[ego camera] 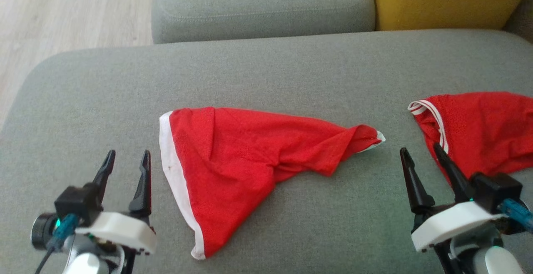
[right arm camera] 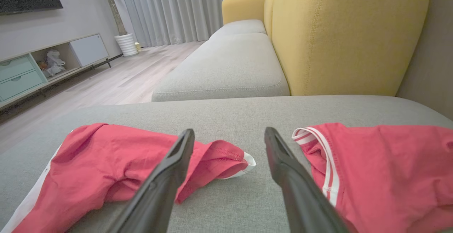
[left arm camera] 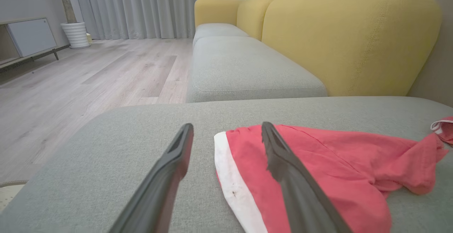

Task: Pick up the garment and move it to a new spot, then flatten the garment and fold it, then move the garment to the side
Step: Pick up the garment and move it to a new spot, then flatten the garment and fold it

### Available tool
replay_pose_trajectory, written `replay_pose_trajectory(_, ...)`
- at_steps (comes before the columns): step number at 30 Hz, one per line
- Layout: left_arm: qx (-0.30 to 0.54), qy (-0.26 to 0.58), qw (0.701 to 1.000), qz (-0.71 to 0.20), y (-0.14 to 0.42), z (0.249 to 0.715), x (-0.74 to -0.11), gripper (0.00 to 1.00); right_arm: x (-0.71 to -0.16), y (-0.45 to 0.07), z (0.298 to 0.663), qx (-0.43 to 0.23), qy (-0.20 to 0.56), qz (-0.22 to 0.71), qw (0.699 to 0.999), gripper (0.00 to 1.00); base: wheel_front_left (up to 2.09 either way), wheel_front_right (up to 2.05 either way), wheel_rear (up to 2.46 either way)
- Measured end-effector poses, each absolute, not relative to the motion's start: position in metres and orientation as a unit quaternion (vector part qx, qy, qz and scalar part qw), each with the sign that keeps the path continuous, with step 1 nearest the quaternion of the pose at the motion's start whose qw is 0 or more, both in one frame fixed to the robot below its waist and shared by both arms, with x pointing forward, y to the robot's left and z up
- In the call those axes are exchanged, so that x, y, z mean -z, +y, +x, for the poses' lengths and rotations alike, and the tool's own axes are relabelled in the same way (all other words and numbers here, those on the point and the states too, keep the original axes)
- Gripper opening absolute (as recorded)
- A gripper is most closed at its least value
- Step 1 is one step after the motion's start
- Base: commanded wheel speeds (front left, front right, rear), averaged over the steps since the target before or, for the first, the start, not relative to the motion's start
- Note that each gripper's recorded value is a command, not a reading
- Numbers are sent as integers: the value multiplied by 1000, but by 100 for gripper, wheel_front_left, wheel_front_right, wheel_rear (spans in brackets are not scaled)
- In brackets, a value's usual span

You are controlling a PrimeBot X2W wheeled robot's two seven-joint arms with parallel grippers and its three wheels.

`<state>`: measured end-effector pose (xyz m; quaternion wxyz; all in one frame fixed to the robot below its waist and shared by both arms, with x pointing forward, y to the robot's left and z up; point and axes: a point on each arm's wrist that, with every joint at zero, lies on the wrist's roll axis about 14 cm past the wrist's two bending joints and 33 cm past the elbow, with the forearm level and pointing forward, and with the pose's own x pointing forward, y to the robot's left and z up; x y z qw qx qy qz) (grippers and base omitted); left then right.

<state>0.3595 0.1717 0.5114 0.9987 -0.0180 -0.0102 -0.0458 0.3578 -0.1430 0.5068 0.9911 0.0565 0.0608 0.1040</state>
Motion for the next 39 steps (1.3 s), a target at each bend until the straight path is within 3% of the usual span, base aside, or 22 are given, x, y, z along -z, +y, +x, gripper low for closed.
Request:
replay_pose_trajectory(13,30,-20,999,-17,174,335,-523,100,-518,-148,348,-98,48,46,993,100,0,0,0)
replay_pose_trajectory(39,20,-13,1000,-15,176,334,-521,100,-512,-145,345,-102,60,43,992,100,0,0,0)
